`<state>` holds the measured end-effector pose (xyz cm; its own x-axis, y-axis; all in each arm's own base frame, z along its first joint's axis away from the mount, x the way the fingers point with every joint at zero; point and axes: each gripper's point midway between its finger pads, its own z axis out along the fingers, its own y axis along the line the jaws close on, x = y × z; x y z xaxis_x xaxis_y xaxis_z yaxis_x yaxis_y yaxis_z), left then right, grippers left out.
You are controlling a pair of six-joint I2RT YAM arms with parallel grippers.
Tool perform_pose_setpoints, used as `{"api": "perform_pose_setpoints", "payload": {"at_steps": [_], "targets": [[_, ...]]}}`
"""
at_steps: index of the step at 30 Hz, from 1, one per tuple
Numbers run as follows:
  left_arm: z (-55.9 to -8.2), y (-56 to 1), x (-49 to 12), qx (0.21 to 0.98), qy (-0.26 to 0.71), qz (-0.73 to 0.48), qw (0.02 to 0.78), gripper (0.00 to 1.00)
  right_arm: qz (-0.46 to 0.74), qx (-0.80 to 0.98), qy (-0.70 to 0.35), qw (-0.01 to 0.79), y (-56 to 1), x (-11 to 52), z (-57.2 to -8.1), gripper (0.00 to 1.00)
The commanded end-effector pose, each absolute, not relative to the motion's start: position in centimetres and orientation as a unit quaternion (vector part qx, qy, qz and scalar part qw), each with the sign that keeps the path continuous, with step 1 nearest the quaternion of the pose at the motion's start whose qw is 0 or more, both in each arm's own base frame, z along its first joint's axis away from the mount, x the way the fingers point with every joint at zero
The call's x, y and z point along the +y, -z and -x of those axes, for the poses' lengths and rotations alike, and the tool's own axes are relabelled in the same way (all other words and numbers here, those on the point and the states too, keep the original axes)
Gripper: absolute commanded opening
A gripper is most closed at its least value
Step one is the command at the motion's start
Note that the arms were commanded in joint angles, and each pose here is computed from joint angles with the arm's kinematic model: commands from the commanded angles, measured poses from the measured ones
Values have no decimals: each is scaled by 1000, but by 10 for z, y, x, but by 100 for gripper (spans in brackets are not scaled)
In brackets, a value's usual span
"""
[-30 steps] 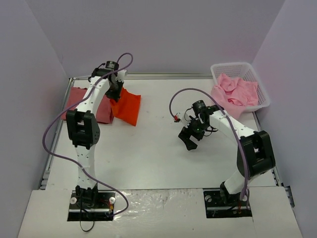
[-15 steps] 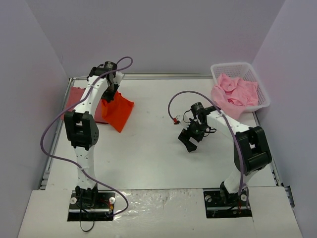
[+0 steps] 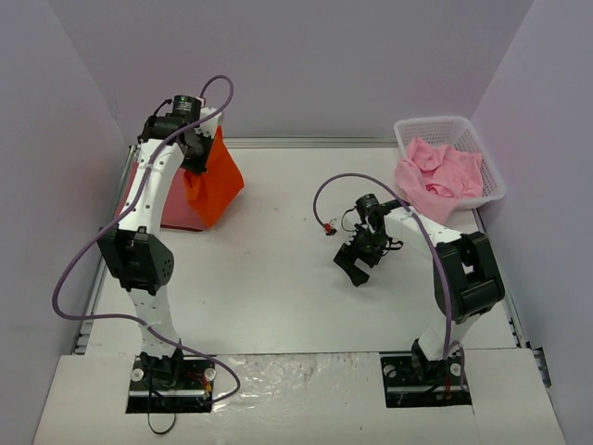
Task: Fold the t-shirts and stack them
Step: Put the neatly folded tshirt into the corner of the board with the left arm
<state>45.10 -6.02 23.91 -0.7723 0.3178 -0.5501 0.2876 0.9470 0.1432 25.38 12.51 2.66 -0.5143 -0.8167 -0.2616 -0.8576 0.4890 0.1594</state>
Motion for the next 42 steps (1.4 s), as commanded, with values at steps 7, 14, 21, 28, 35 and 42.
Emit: {"api": "perform_pose_setpoints", "payload": {"at_steps": [7,14,21,28,35,42], "targets": [[-455,-282,-34,928,-7,-113,354,2,475,870,-123,39,-15,113,-243,100],[-462,-287,-9,926,6,-86,369,2,473,873,-117,26,-8,110,-241,100],[-464,-276,11,928,18,-63,368,2,472,874,-112,24,-7,108,-242,100],[-482,-233,38,927,-1,-60,370,2,469,876,-112,20,-5,107,-241,100],[-491,-199,64,934,1,-42,354,2,462,880,-112,11,-1,104,-240,100],[-494,-181,82,938,-2,-32,346,2,458,882,-109,4,2,100,-239,100]]}}
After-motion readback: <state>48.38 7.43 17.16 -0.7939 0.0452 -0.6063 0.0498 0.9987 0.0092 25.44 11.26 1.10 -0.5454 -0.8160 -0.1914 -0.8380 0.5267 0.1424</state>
